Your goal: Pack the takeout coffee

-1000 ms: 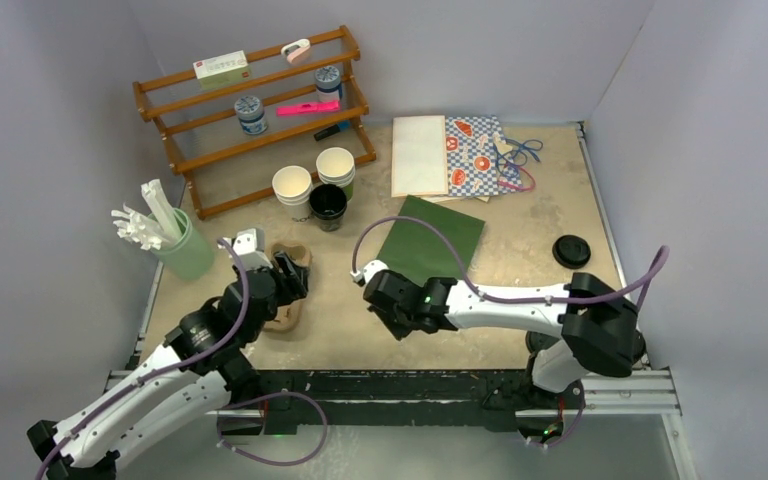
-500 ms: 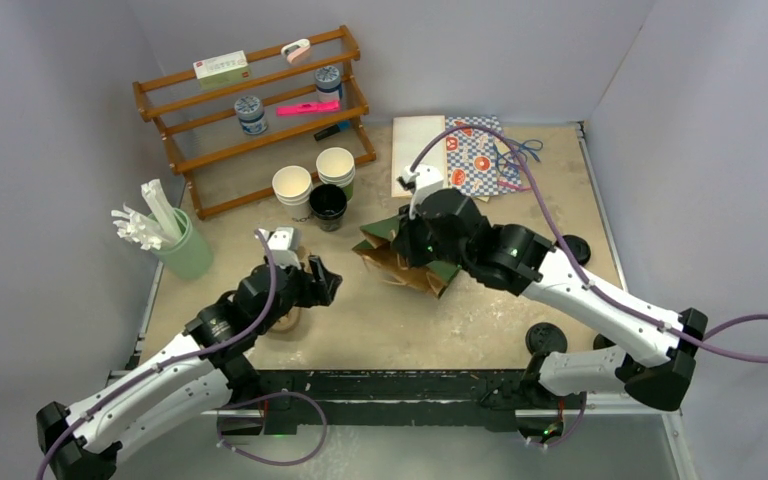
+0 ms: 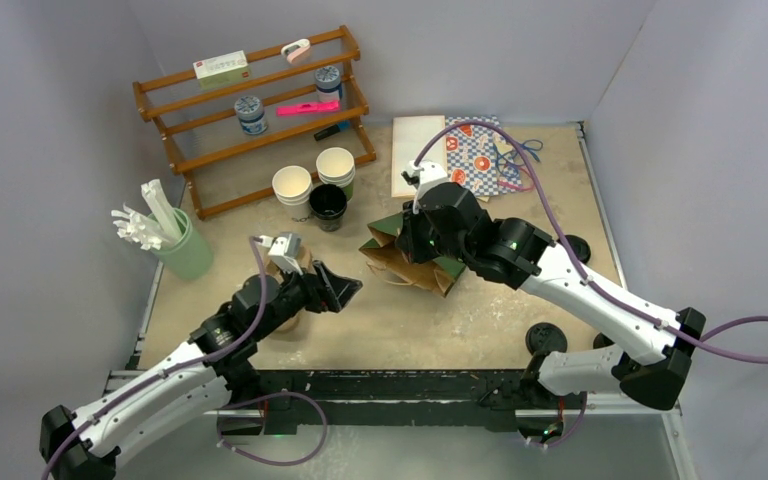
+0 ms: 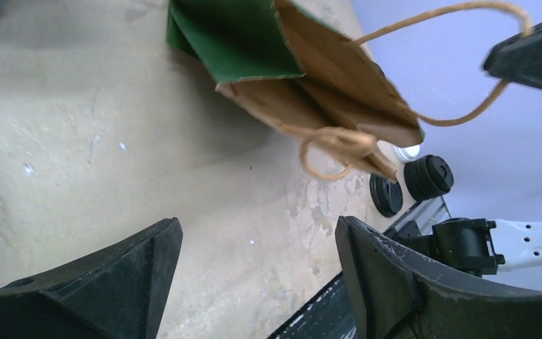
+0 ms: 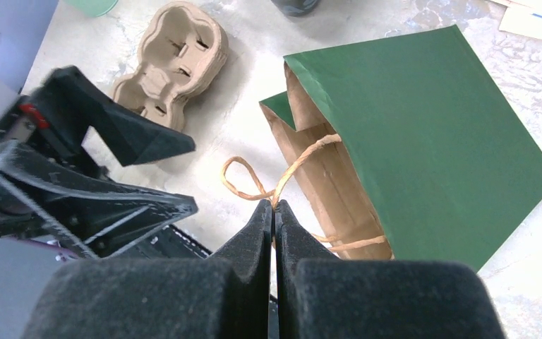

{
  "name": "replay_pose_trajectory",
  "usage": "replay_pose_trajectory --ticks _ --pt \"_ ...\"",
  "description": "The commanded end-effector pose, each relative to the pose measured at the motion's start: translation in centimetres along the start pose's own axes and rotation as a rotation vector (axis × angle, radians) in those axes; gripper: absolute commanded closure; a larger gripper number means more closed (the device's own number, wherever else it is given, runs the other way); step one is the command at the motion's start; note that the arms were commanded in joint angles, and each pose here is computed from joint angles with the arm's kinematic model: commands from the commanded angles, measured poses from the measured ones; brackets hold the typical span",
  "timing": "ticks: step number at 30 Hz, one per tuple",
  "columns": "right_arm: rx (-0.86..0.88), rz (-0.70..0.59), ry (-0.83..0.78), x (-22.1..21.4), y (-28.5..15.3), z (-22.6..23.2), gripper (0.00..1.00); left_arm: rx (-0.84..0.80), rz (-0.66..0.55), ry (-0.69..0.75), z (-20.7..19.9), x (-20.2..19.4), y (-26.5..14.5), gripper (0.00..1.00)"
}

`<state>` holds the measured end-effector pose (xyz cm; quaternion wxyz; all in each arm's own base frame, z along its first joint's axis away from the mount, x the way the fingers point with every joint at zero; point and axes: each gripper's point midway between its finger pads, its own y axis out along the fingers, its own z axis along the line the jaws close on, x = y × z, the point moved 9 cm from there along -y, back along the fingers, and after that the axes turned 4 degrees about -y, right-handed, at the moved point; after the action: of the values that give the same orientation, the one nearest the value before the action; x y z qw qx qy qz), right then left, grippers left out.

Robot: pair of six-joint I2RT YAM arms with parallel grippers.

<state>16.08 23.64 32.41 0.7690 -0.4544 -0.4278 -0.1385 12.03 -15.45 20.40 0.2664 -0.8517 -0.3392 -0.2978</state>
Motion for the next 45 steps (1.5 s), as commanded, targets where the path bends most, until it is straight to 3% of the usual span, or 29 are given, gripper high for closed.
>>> replay_pose_trajectory --ticks 1,6,18,20,22,24,26,31,37,39,45 --pt "0.019 -0.066 0.041 1.5 -1.1 0.3 1.0 -0.122 -0.021 -0.133 -0.8 -0.7 1.4 0.16" --pt "0.028 -0.075 0.051 1.6 -1.2 0.5 1.0 -0.126 0.017 -0.121 -1.4 -0.9 3.7 0.16" --pt "0.006 -0.098 0.069 1.9 -1.9 0.2 1.0 -0.222 -0.033 -0.113 -2.9 -0.2 6.7 0.21" --pt "-0.012 -0.104 0.068 2.0 -2.0 0.0 1.0 -0.211 -0.04 -0.099 -2.9 0.0 7.1 0.34" --pt "-0.056 -0.122 0.068 2.4 -2.3 -0.4 1.0 -0.158 -0.059 -0.079 -2.8 0.5 7.7 0.54" --pt "-0.118 -0.142 0.068 2.8 -2.6 -1.1 1.0 -0.1 -0.074 -0.029 -3.0 1.5 7.8 0.82" --pt "-0.197 -0.143 0.062 3.2 -3.2 -2.0 1.0 -0.046 -0.095 0.045 -3.9 3.3 7.6 0.99" --pt "-0.344 -0.171 0.036 4.7 -4.9 -3.7 0.99 0.07 -0.08 0.24 -8.1 9.5 5.4 1.0" --pt "-0.327 -0.183 0.01 5.8 -6.4 -3.5 0.68 -0.058 -0.053 0.295 -13.2 13.4 4.8 1.0" --pt "-0.278 -0.18 0.001 5.9 -6.9 -3.2 0.52 -0.095 -0.042 0.299 -14.5 14.1 5.1 1.0" --pt "-0.128 -0.13 -0.018 4.6 -7.5 -2.3 0.39 -0.173 0.028 0.249 -15.2 13.0 7.3 1.0"
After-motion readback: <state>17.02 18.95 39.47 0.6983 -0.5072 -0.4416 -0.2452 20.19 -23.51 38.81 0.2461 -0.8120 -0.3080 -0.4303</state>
